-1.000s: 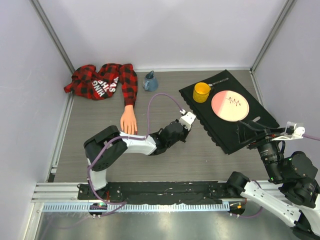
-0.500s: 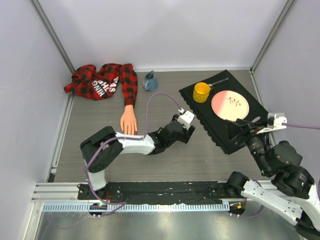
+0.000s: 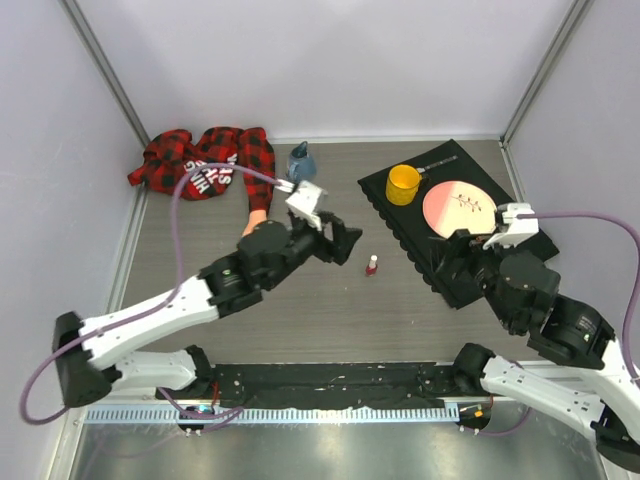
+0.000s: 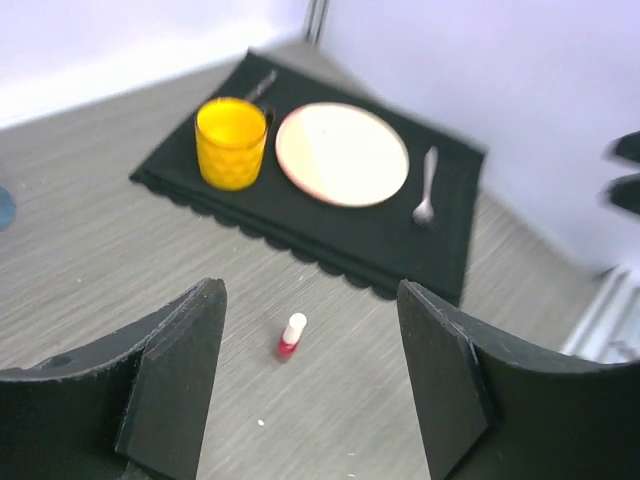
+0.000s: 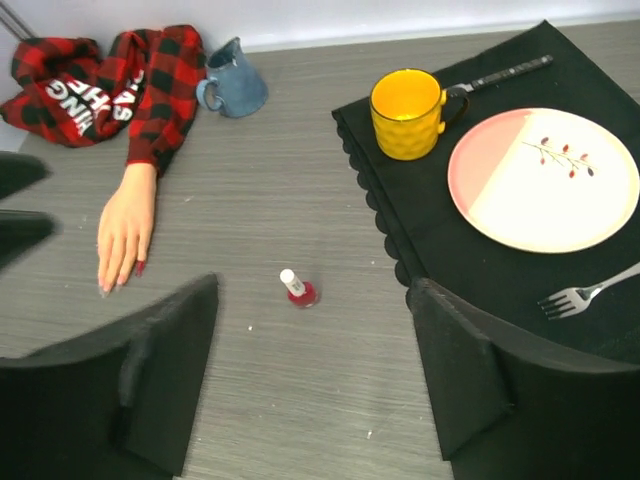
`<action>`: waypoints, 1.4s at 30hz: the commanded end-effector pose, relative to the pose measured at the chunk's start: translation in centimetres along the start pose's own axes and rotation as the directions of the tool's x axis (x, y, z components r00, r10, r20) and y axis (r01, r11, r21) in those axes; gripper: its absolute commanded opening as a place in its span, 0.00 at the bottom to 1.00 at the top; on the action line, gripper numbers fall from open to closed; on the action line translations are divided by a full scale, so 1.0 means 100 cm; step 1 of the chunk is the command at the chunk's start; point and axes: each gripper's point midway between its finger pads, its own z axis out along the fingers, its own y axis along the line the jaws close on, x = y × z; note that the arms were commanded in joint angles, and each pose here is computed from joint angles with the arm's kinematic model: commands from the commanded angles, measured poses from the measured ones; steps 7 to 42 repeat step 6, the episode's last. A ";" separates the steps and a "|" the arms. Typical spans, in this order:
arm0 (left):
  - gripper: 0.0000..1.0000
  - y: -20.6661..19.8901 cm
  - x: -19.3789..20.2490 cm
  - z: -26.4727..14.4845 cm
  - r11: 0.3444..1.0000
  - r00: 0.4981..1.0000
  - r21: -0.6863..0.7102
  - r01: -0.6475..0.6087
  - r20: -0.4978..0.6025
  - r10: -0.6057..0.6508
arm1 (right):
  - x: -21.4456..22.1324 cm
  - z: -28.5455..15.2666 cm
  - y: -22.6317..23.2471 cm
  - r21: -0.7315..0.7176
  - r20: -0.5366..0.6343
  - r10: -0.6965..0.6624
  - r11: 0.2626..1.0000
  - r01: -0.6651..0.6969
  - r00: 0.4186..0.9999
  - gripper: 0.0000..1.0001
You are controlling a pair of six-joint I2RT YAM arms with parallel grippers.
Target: Paint the nails
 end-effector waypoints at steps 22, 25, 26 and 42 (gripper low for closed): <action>0.82 0.008 -0.073 -0.109 0.973 0.959 0.082 0.218 0.166 -0.229 | -0.057 -0.040 0.018 -0.210 0.119 0.204 0.962 -0.176 0.972 0.96; 0.82 0.008 -0.073 -0.109 0.973 0.959 0.082 0.218 0.166 -0.229 | -0.057 -0.040 0.018 -0.210 0.119 0.204 0.962 -0.176 0.972 0.96; 0.82 0.008 -0.073 -0.109 0.973 0.959 0.082 0.218 0.166 -0.229 | -0.057 -0.040 0.018 -0.210 0.119 0.204 0.962 -0.176 0.972 0.96; 0.82 0.008 -0.073 -0.109 0.973 0.959 0.082 0.218 0.166 -0.229 | -0.057 -0.040 0.018 -0.210 0.119 0.204 0.962 -0.176 0.972 0.96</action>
